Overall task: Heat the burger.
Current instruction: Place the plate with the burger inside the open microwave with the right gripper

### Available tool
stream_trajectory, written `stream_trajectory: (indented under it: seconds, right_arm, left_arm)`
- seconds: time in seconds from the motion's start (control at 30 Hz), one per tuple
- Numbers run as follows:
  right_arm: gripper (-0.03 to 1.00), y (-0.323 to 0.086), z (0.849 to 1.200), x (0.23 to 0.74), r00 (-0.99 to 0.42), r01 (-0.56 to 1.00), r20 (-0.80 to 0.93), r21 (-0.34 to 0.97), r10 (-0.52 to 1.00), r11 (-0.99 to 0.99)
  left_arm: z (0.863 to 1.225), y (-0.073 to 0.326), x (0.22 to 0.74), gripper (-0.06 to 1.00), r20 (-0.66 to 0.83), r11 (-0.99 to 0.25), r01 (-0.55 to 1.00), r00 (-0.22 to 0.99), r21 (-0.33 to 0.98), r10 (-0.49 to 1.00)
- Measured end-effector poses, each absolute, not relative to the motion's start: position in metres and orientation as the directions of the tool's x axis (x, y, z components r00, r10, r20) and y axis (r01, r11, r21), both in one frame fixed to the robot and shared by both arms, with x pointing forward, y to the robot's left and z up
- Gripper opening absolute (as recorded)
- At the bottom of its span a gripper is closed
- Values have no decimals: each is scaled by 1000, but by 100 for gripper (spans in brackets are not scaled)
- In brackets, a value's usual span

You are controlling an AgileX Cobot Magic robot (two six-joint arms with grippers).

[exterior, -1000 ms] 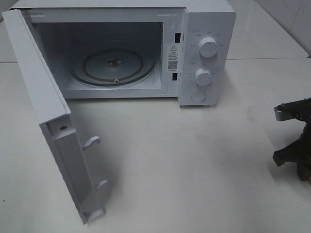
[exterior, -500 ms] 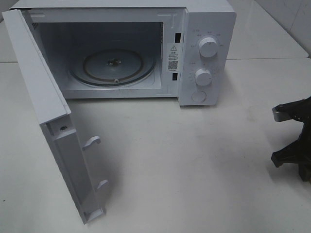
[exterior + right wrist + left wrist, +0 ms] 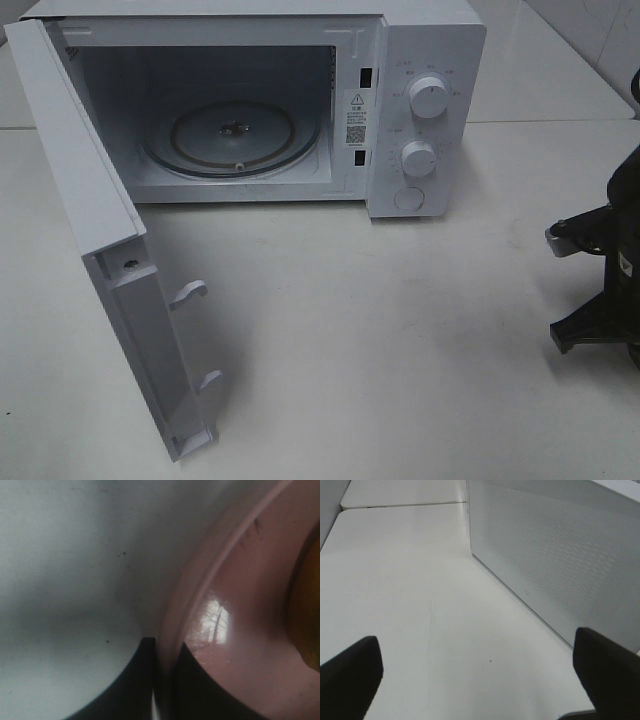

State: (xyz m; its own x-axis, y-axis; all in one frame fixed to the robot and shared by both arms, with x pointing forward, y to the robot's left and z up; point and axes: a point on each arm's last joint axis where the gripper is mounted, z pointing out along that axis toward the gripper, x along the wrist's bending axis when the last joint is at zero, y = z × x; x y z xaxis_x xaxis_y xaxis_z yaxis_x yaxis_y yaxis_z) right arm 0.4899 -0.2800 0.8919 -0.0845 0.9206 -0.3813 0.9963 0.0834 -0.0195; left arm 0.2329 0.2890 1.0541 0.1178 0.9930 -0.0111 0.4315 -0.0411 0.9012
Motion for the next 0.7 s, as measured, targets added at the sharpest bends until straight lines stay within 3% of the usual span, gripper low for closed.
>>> stream_trajectory:
  seconds: [0.7]
  right_arm:
    - [6,-268,914,484,-93,992,-486,30,869,122]
  left_arm:
    - [1054,289,233,97,-11,-41,431,118,901,993]
